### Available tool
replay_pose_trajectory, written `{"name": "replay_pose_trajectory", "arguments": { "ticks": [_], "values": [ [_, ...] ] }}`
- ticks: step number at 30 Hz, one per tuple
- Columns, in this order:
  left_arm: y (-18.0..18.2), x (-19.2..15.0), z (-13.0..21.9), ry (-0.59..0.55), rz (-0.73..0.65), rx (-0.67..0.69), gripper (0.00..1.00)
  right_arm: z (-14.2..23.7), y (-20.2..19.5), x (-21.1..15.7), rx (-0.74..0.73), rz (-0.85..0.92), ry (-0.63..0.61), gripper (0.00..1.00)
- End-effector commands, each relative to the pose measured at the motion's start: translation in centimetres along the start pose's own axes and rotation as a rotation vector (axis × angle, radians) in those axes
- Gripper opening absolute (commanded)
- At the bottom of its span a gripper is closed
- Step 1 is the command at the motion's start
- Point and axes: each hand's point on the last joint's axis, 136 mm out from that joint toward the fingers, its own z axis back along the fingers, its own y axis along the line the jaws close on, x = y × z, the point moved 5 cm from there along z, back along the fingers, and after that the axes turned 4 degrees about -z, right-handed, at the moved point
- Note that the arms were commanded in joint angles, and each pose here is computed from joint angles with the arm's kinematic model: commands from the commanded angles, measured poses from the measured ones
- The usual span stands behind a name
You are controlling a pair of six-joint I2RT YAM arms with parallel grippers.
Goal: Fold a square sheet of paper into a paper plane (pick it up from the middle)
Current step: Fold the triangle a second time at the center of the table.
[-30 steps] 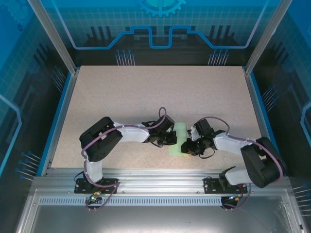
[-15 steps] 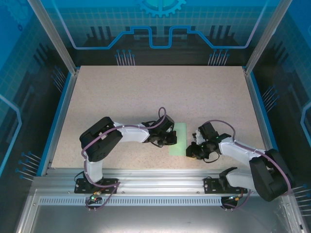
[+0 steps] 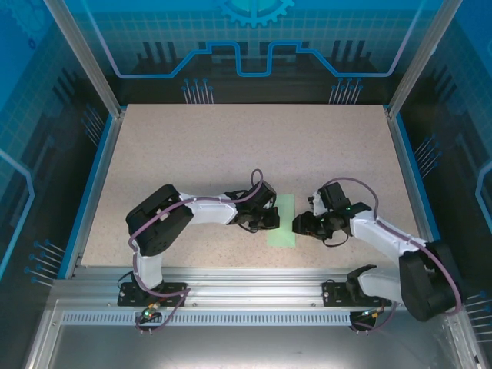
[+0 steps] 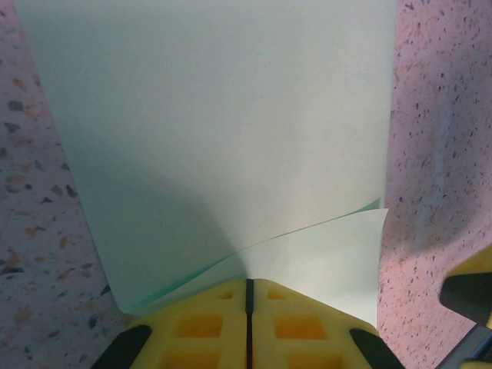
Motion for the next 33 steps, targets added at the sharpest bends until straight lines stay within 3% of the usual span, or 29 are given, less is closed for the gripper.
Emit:
{"name": "replay_pose_trajectory", "arguments": {
  "ticks": [1, 9, 15, 33],
  "values": [
    [-0.4, 0.1, 0.9, 0.01, -0.018, 0.012, 0.11, -0.2, 1.0, 1.2, 0.059, 0.036, 0.002, 0.49],
    [-1.3, 0.6, 1.7, -0.004, -0.027, -0.009, 0.13, -1.4, 1.0, 1.6, 0.073, 0.038, 0.04, 0.49],
    [-0.8, 0.4, 1.2, 0.007, -0.014, 0.005, 0.12, -2.4, 1.1, 1.6, 0.113, 0.038, 0.074, 0.45],
    [1.1, -0.5, -0.2, 0.059, 0.017, 0.087, 0.08, -2.5, 1.3, 1.6, 0.133, 0.032, 0.083, 0.44]
  ]
}}
